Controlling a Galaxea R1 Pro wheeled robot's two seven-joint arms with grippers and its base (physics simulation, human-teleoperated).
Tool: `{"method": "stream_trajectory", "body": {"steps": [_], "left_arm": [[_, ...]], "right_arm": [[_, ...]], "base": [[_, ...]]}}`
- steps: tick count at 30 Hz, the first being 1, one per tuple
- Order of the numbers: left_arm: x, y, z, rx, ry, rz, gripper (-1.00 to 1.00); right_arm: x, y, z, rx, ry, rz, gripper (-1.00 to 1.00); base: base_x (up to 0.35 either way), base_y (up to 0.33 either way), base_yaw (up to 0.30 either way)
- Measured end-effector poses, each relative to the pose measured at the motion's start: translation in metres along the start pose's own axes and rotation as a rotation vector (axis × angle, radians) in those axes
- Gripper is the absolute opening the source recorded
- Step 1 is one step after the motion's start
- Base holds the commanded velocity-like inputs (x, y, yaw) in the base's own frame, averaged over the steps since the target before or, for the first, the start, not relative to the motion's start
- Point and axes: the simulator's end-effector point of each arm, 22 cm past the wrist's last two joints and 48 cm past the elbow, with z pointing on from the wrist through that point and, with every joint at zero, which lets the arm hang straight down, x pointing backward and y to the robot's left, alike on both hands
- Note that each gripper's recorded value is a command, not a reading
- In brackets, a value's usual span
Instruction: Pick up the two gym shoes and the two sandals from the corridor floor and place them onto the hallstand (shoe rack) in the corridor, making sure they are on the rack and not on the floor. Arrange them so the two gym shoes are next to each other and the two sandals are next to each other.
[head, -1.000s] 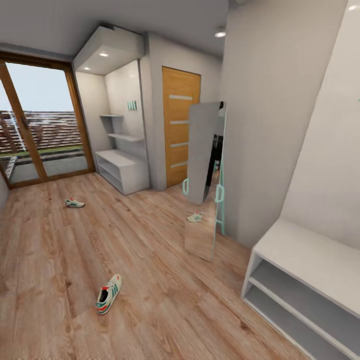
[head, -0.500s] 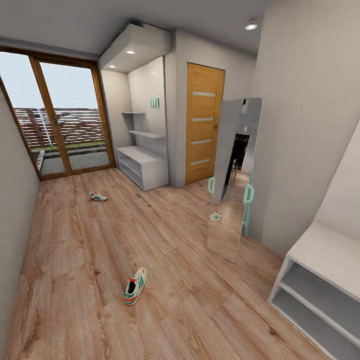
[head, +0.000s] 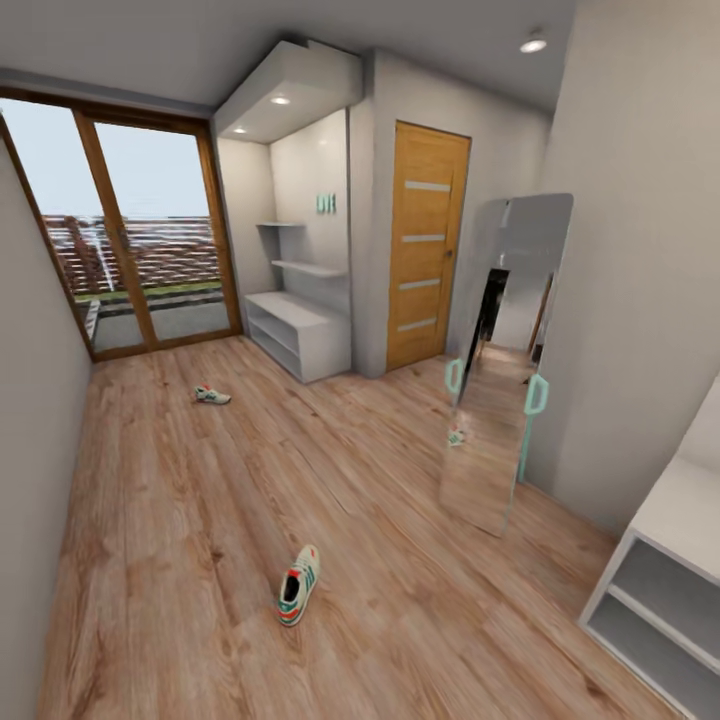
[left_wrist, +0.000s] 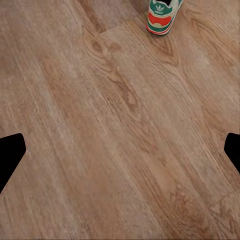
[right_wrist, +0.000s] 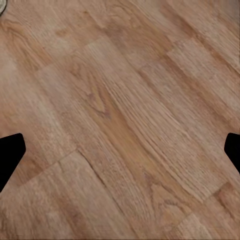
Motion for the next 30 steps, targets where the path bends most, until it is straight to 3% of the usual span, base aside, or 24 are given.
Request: {"method": "stream_trajectory", "body": {"steps": [30], "left_arm": [[0.0019,-0.0004,-0.0004,0.001,0.005,0.002,1.0]], "right_arm": [[-0.0002,0.0001,0.0,0.002,0.0,0.001,1.0]], "base": [[0.241,0.248,0.0]]}}
